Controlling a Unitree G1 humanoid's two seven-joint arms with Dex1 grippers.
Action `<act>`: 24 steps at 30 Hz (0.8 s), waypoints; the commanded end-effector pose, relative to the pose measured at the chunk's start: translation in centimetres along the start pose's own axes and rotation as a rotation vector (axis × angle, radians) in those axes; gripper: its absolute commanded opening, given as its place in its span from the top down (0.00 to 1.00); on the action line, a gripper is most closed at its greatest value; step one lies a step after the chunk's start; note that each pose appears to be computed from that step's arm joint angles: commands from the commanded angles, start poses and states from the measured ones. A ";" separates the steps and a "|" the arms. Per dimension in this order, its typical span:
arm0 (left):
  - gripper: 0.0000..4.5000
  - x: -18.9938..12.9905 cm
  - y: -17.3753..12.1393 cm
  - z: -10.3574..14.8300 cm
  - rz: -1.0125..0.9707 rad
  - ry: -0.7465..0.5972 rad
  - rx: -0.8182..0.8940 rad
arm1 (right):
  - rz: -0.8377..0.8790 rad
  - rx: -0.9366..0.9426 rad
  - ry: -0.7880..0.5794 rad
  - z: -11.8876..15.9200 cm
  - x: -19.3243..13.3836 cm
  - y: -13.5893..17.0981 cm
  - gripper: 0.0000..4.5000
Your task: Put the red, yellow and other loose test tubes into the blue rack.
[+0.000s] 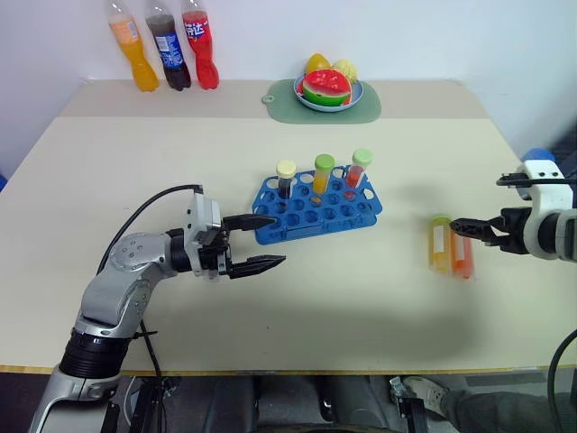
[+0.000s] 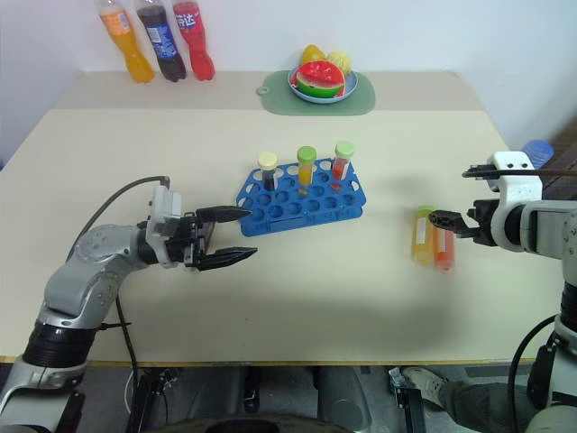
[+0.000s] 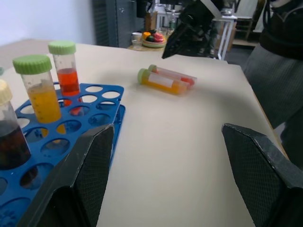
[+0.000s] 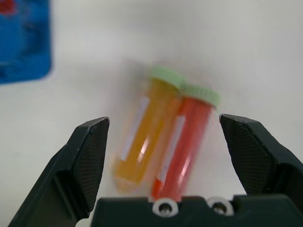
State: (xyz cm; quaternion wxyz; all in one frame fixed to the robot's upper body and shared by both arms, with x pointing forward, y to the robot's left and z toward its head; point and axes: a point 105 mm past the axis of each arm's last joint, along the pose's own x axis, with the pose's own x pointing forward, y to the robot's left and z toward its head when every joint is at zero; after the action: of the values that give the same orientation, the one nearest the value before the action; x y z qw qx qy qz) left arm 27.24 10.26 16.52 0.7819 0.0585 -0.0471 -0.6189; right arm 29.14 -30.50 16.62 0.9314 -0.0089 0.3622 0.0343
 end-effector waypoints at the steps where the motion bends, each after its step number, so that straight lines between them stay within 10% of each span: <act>1: 0.16 0.5 0.0 0.8 -0.023 -0.019 0.041 | -0.061 0.023 -0.046 0.3 -0.1 -1.7 0.09; 24: 0.16 -0.5 -0.5 0.8 0.020 -0.005 0.040 | -0.020 0.025 0.018 -0.8 3.9 -2.2 0.09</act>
State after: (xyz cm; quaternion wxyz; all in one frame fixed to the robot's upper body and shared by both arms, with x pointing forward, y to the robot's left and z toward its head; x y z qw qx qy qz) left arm 26.93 10.58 16.32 0.7890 0.0622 -0.0436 -0.6096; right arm 31.03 -32.57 12.02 0.9185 0.0054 0.3950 0.0179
